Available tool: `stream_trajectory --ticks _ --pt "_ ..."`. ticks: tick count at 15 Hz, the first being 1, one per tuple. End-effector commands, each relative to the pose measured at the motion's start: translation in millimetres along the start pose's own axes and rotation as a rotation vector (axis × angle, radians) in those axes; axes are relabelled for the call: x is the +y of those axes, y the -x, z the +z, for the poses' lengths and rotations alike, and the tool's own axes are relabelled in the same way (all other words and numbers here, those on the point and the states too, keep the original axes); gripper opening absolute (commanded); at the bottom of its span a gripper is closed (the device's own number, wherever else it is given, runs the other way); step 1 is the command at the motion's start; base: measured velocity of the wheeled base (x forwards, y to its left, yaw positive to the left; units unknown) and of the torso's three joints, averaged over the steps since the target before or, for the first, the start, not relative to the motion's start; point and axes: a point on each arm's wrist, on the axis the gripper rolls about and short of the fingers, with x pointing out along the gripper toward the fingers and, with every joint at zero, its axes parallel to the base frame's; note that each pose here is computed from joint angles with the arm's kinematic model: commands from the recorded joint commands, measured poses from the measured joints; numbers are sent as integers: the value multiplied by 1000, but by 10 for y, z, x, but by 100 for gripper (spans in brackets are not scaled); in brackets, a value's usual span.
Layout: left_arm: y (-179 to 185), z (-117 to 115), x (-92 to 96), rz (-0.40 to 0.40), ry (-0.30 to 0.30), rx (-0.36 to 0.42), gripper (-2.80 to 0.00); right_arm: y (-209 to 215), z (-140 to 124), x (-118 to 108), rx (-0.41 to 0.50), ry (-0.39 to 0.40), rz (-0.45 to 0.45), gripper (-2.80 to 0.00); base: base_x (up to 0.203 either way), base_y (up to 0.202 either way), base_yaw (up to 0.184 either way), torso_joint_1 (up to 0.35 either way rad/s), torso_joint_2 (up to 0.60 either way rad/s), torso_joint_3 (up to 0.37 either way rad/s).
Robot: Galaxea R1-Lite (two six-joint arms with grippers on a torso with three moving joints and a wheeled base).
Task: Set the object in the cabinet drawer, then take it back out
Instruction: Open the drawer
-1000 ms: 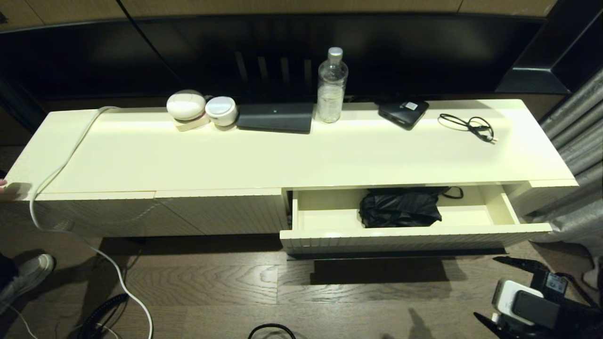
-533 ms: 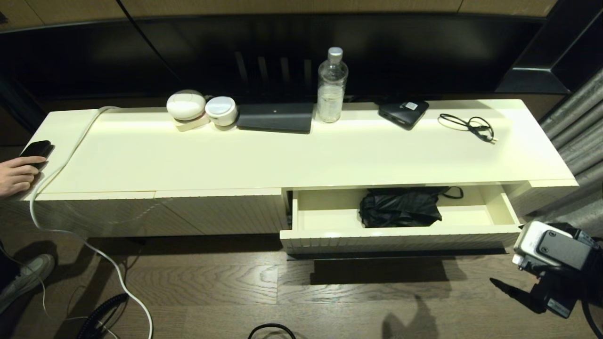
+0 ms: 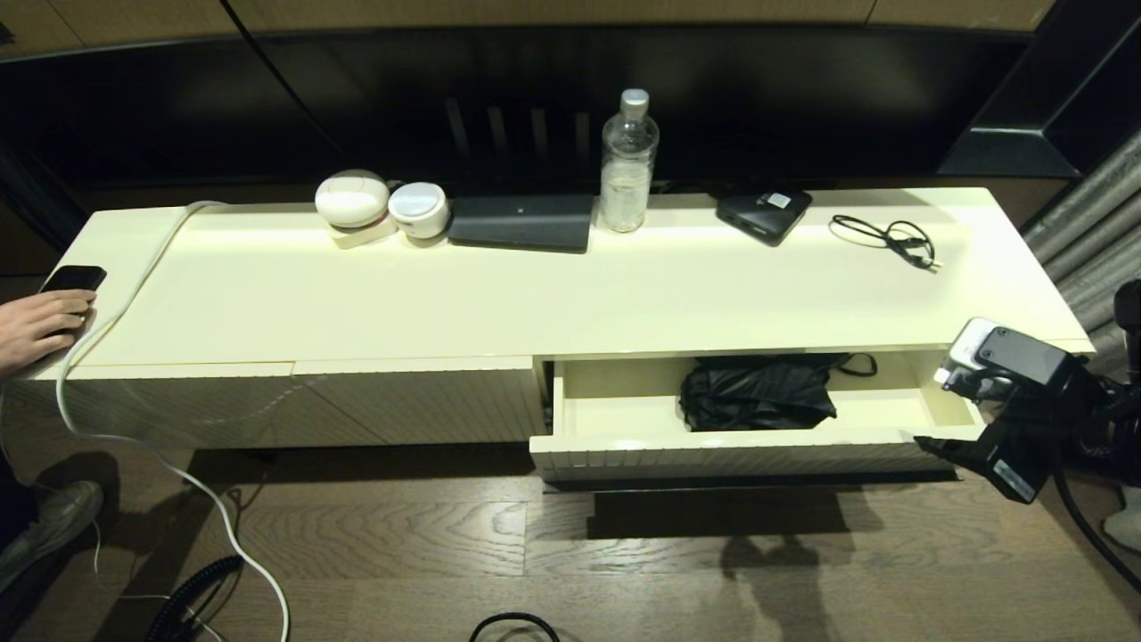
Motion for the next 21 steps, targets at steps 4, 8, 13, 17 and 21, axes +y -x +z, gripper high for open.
stream_trajectory --ticks 4,8,13,17,21 --pt "1 0 0 1 1 -2 -280 -41 239 -96 49 26 96 -280 0 0 0 0 0 0" --pt "1 0 0 1 1 -2 -280 -282 495 -159 60 57 180 -280 0 0 0 0 0 0" --pt "1 0 0 1 1 -2 -280 -748 468 -104 14 386 355 -280 0 0 0 0 0 0" --pt "1 0 0 1 1 -2 -280 -1102 281 -106 0 541 380 -280 0 0 0 0 0 0" --pt "1 0 0 1 1 -2 -280 -1246 280 -153 -35 589 348 -280 0 0 0 0 0 0"
